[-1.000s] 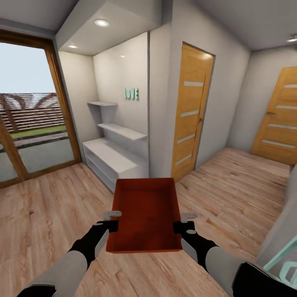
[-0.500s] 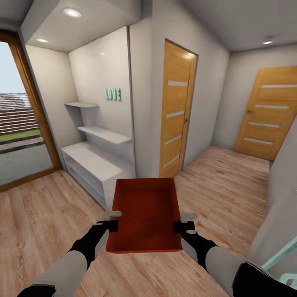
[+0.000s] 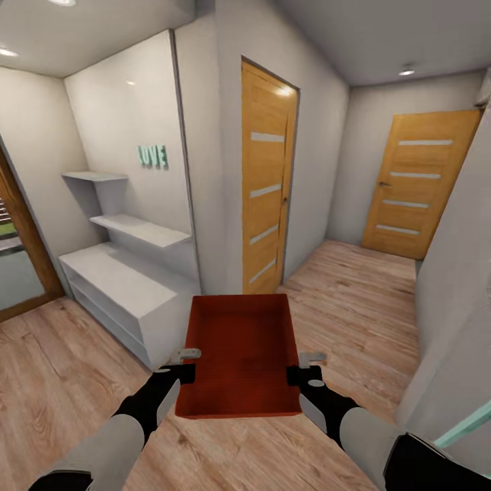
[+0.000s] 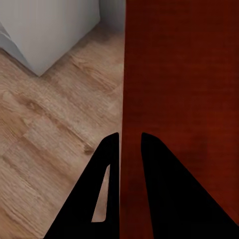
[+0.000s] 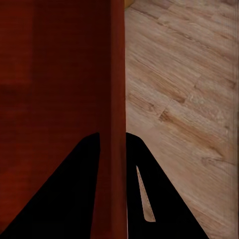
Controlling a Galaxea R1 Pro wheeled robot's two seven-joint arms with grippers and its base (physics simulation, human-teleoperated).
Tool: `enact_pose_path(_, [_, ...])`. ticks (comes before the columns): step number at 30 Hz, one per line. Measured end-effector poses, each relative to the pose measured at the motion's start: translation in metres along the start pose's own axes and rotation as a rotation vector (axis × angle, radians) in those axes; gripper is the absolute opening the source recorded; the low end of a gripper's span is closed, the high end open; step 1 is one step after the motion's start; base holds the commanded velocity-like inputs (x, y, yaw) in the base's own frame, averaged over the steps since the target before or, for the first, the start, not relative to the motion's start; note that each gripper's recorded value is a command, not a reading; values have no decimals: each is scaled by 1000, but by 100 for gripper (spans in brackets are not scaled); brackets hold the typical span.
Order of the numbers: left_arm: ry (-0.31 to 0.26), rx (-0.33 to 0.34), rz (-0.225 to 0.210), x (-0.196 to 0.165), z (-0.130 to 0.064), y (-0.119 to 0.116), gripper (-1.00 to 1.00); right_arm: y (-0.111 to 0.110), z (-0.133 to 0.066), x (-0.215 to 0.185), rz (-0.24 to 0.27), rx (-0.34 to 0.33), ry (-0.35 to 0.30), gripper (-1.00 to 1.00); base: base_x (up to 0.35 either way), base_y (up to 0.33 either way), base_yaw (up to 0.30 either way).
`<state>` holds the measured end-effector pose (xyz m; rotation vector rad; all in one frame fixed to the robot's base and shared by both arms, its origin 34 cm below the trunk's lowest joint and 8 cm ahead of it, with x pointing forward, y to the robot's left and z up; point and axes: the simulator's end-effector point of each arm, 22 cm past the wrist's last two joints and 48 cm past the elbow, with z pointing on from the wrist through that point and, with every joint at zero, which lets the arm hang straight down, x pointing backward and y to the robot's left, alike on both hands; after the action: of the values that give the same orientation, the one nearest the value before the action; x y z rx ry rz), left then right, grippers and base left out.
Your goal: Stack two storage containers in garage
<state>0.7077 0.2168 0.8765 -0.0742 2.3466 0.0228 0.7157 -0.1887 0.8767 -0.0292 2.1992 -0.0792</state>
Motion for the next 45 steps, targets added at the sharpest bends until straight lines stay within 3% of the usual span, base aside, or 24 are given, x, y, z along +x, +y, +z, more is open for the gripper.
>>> enact_pose_path(45, [1, 0, 0, 1, 0, 0, -100, 0, 0, 1, 0, 0, 1, -100, 322, 0, -216])
